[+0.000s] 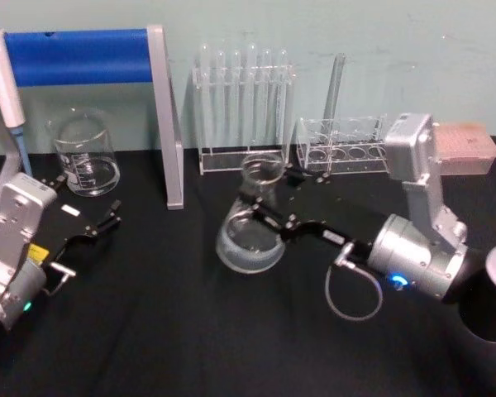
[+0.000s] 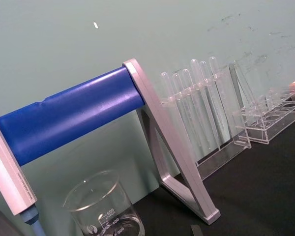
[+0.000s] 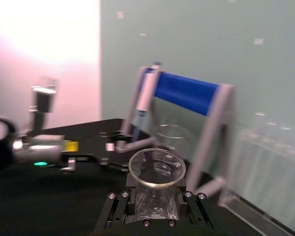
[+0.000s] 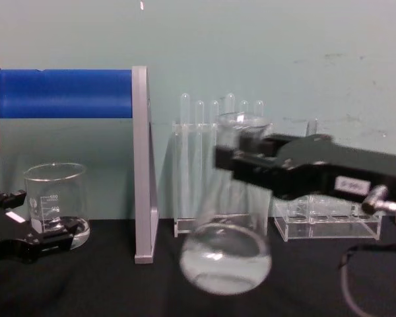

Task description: Grasp the erlenmeyer flask with one hand, shake it three times, then place it back.

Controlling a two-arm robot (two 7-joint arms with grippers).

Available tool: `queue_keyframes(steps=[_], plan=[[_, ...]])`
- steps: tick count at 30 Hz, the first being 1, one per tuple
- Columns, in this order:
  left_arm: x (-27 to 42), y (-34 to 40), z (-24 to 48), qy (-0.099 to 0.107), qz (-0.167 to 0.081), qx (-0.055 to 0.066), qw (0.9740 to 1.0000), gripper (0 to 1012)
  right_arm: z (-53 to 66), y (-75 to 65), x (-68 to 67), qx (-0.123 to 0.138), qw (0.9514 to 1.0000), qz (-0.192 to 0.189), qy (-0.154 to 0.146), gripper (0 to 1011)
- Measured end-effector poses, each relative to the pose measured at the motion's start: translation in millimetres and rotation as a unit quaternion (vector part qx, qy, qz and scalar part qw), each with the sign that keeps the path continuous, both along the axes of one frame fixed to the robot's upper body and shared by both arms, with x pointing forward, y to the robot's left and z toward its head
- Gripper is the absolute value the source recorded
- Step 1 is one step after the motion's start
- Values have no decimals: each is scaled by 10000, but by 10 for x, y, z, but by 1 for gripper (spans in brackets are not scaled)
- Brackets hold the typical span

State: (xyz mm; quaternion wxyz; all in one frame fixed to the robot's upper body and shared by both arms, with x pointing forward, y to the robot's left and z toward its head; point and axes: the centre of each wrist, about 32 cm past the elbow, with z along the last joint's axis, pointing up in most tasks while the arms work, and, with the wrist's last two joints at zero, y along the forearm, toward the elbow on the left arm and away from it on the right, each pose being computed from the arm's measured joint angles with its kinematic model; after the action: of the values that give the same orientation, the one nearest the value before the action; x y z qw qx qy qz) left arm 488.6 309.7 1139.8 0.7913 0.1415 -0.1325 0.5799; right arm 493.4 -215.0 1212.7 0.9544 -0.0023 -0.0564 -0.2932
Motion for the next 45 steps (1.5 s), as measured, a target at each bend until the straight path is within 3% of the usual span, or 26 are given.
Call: queue_keyframes(steps=[8,15,23,27,28,32,37,41,45], plan=[[0,0,0,0,0,0,10000,1001,-11,173,29,-18,9980,639,-3,452],[0,0,0,0,0,0,10000,1001,-14,200,43,36,9975,702,-14,453],[0,0,0,0,0,0,10000,1001,-10,39,41,126,9999,36,-57,453],[0,0,0,0,0,0,10000,1001,2,-128,18,184,9980,-588,-116,453],[0,0,0,0,0,0,10000,1001,2,-128,18,184,9980,-588,-116,453],[0,0,0,0,0,0,10000,1001,13,-329,-41,231,9910,-1305,-186,453],[0,0,0,0,0,0,10000,1001,21,-530,-144,274,9784,-2035,-251,453],[0,0,0,0,0,0,10000,1001,23,-630,-206,285,9706,-2375,-255,453],[0,0,0,0,0,0,10000,1001,27,-678,-248,284,9668,-2526,-252,453]])
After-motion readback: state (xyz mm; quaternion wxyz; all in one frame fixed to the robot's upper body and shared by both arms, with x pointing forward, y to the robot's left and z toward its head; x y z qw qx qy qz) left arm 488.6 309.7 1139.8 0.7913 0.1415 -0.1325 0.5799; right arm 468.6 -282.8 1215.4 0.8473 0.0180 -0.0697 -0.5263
